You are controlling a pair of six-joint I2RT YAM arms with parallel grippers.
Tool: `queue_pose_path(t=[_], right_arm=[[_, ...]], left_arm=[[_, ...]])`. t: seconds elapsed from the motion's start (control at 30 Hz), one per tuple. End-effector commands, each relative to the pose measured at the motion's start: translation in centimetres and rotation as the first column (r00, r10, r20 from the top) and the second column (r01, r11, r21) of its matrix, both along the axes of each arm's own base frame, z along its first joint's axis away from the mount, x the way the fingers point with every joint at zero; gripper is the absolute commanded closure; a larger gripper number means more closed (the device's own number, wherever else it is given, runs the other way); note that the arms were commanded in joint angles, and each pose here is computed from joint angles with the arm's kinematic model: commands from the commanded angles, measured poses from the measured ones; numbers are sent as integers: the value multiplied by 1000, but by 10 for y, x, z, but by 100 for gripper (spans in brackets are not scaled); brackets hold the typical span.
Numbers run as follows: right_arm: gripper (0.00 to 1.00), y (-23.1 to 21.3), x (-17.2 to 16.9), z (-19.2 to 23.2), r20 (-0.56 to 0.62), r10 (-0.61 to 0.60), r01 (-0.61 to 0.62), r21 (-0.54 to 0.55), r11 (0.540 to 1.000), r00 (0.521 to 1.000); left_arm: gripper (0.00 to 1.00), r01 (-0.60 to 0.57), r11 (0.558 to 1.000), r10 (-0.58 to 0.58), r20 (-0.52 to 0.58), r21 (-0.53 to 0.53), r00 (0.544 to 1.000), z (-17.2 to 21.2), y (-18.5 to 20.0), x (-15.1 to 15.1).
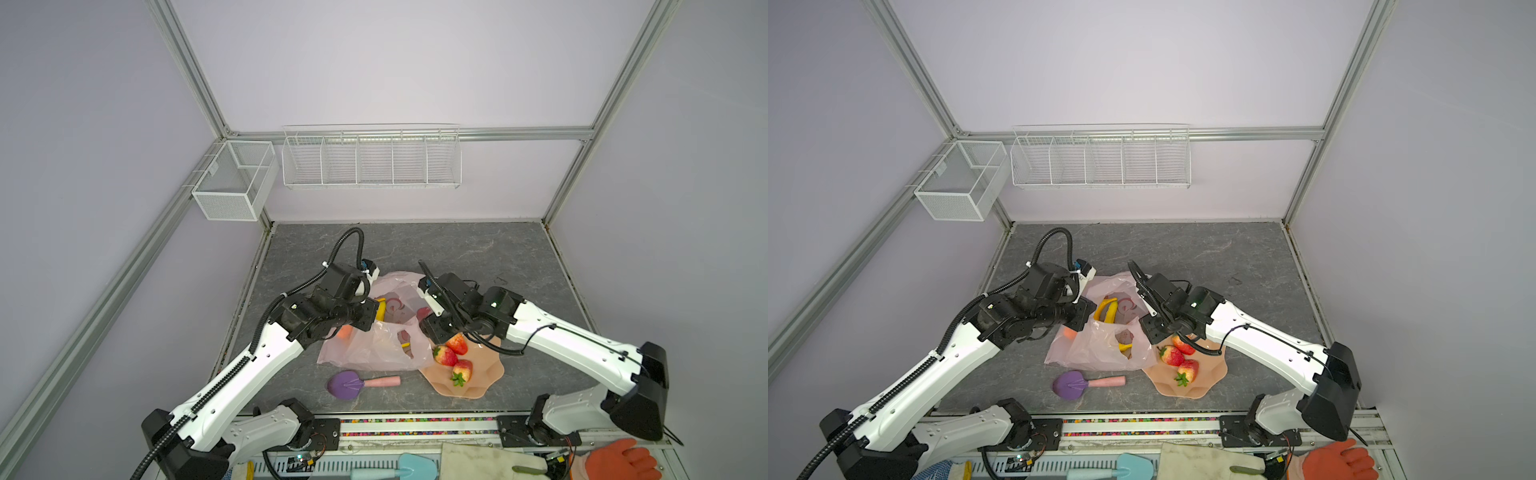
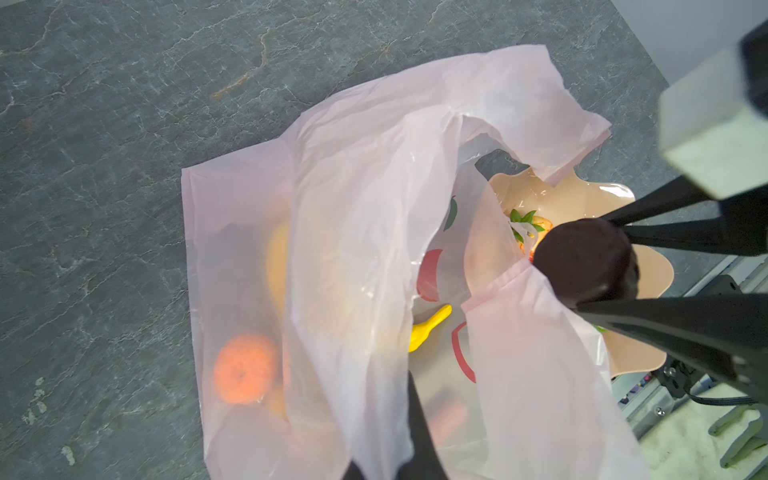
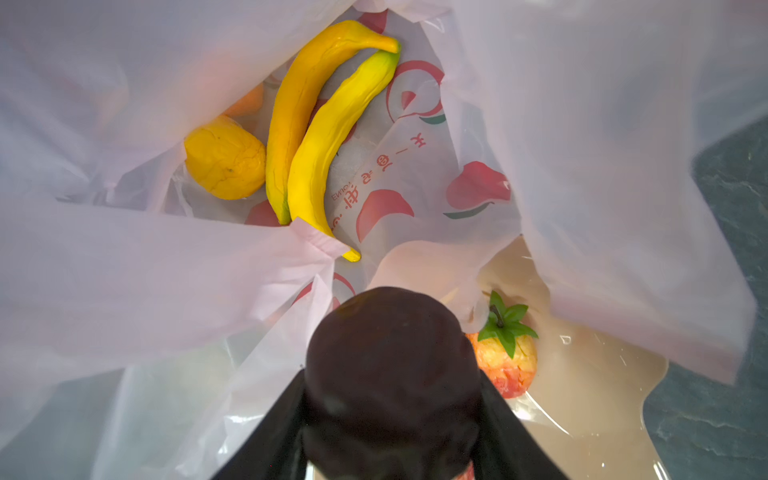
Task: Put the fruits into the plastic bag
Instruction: 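Lift the dark brown fruit with the right gripper and carry it into the bag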
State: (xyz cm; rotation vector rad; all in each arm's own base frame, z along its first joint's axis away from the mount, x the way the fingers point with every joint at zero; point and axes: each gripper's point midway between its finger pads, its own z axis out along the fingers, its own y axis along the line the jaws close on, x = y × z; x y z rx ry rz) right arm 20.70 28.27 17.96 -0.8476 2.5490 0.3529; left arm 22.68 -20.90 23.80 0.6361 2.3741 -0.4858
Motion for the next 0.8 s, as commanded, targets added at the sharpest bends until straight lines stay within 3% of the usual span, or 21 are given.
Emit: queue_pose_path(t=[0.0, 0.27, 0.4, 0.77], right_arm=[[65, 17, 1, 3, 36, 90, -91, 9, 996, 995], [69, 40, -7, -15, -21, 134, -133, 39, 990, 991], [69, 57, -6, -22, -53, 125, -119, 112, 987, 991], [71, 106, 15, -40, -200, 28, 20, 235, 972, 979]], left_arm=[[100, 17, 1000, -16, 25, -19, 1000, 17, -3, 1], [100, 24, 999, -23, 30, -25, 999, 23, -6, 3], [100, 35, 999, -34, 25, -33, 999, 22, -8, 1], [100, 40, 999, -40, 8, -27, 999, 14, -8, -1]])
